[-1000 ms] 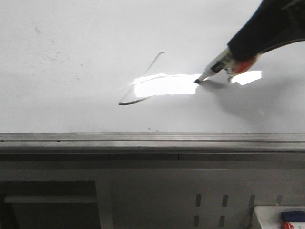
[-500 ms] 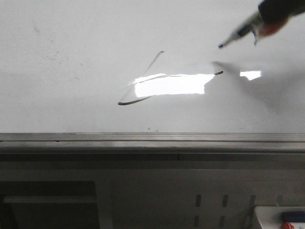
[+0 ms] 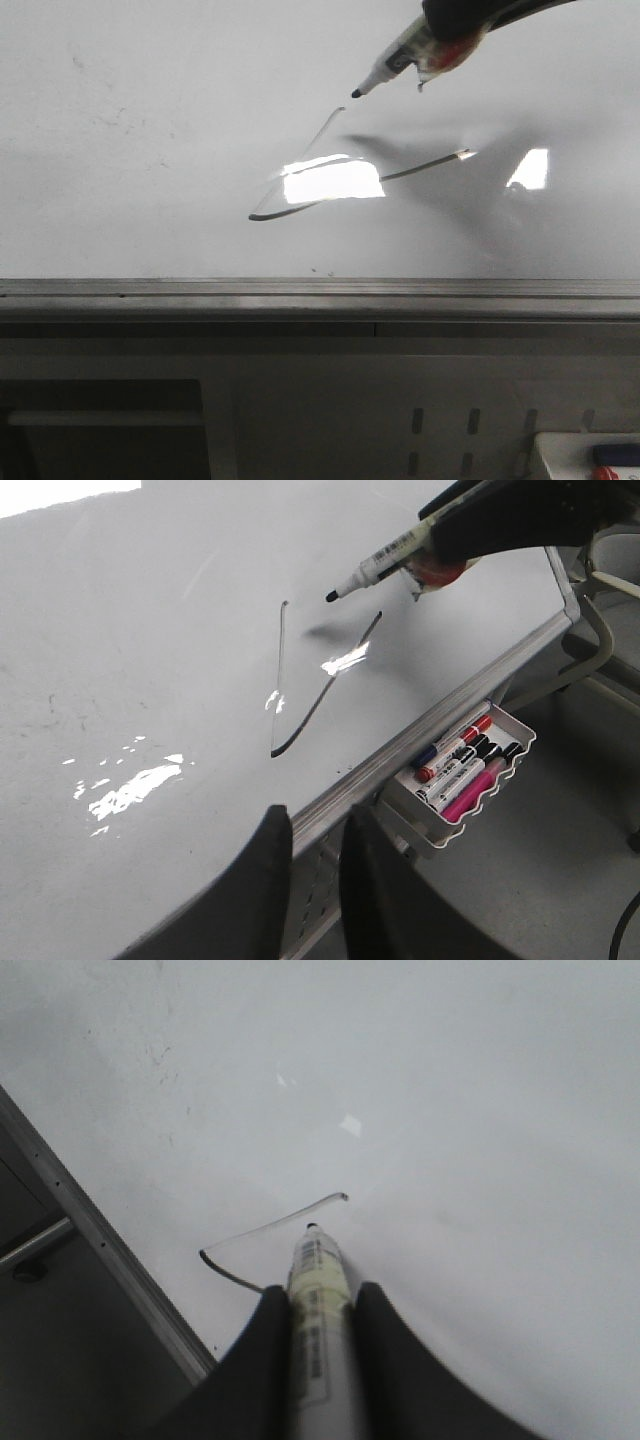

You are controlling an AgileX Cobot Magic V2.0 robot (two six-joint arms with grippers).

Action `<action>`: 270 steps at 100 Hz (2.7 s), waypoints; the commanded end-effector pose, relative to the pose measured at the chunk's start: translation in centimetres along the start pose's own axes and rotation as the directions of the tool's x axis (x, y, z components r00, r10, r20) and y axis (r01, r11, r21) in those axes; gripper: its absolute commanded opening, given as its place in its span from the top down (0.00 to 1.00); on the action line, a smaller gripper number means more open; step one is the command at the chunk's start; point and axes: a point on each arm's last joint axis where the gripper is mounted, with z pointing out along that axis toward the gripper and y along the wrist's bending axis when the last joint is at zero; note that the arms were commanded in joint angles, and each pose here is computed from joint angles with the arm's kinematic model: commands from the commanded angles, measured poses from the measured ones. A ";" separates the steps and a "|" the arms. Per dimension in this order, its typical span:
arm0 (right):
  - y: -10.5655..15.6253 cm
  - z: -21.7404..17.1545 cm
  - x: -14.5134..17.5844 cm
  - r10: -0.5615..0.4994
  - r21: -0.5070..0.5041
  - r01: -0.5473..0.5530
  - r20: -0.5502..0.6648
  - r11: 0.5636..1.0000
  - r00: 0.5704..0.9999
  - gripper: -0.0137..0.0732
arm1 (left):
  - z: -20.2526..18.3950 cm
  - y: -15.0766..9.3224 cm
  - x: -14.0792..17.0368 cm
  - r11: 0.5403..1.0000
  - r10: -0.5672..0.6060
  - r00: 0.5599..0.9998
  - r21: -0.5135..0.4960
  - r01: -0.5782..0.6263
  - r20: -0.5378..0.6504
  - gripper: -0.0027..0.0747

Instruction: Write number 4 on whiteboard

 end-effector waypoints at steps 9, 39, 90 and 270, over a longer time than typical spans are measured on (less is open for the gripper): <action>-0.3 0.4 -1.6 0.001 0.053 -0.005 0.089 0.999 0.996 0.89 | -0.3 0.0 -1.1 0.999 -0.033 0.998 -0.009 0.033 0.055 0.84; -0.9 1.0 -1.6 -0.017 0.103 0.006 0.101 0.995 0.995 0.89 | -0.3 -0.1 -1.1 0.999 -0.033 0.998 -0.001 0.033 0.051 0.84; 0.4 2.5 2.8 0.066 -0.032 -0.071 -0.127 0.997 0.990 0.89 | -0.3 -0.1 -1.1 1.000 -0.031 0.998 0.004 0.031 0.047 0.84; 10.3 -2.5 -6.3 -0.366 -0.416 0.410 0.186 0.811 0.912 0.89 | 3.1 -2.9 -9.0 0.817 0.455 0.888 0.423 -0.392 -0.056 0.93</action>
